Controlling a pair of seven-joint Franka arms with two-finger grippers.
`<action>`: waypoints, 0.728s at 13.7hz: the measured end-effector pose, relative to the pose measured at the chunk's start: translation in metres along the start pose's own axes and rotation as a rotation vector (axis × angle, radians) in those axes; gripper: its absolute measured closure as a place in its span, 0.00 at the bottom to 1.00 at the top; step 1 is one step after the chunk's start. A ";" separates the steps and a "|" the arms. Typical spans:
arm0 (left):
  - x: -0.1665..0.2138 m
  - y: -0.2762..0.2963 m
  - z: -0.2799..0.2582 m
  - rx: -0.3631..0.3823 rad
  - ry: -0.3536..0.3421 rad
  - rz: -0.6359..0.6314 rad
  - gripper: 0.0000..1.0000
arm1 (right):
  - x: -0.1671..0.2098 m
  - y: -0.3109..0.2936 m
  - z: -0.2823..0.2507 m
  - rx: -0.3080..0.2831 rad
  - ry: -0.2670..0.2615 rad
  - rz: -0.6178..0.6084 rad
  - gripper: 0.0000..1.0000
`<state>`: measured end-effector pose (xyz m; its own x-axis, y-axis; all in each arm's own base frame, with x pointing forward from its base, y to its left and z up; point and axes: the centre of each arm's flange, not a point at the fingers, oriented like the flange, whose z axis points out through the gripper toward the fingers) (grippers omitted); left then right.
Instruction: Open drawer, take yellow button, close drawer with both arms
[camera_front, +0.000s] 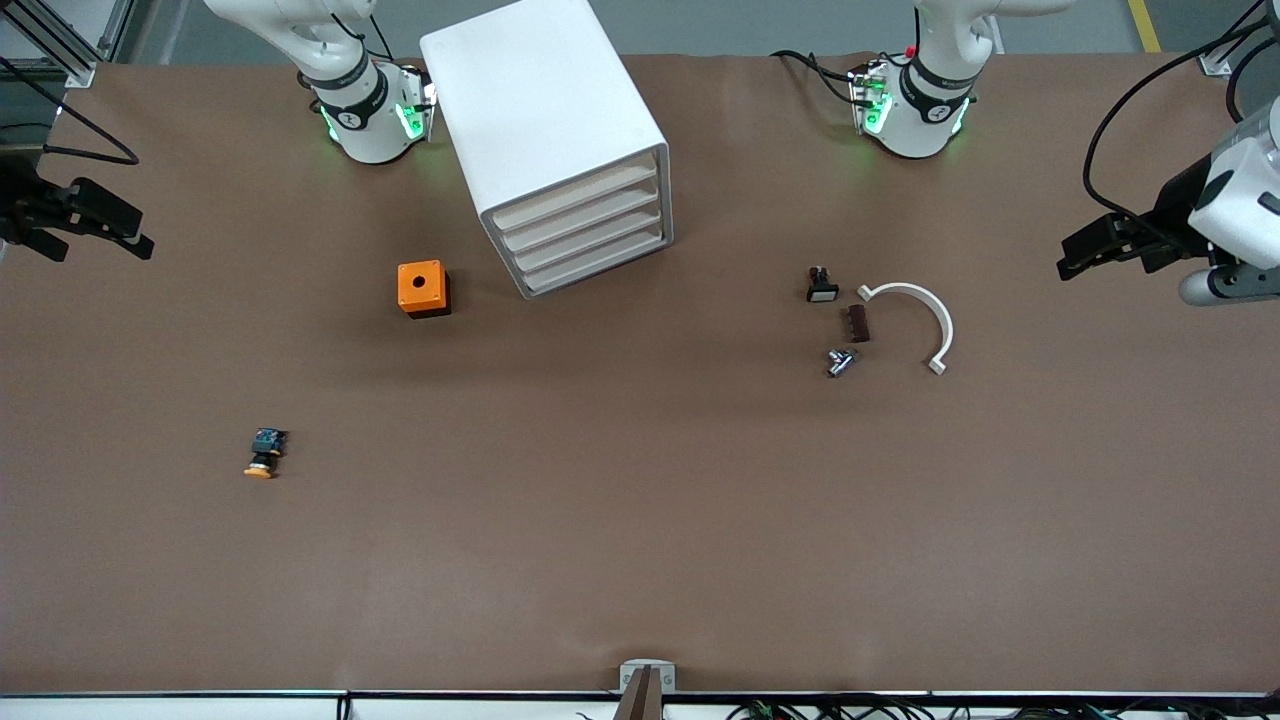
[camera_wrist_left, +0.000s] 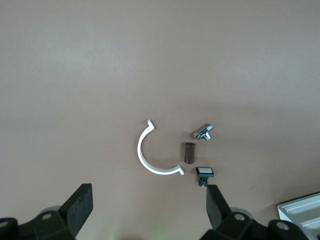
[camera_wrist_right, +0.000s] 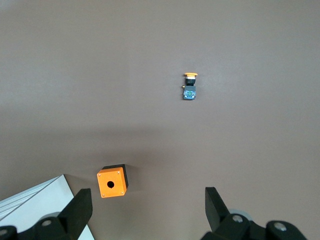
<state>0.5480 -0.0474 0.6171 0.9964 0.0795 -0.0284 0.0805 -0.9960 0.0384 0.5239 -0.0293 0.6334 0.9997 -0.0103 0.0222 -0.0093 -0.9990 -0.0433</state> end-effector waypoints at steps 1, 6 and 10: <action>-0.003 0.000 -0.007 -0.003 0.017 0.001 0.00 | 0.000 0.000 0.000 0.000 0.000 -0.001 0.00; -0.012 -0.002 -0.036 -0.011 0.078 0.000 0.00 | -0.002 0.000 0.002 0.001 -0.019 0.000 0.00; -0.007 -0.001 -0.033 0.001 0.090 0.004 0.00 | -0.002 0.000 0.002 0.000 -0.021 0.000 0.00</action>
<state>0.5421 -0.0451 0.6499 0.9950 0.0786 0.0616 0.0763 -0.9964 0.0378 0.5215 -0.0297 0.6316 1.0000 -0.0098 0.0014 -0.0098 -0.9990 -0.0431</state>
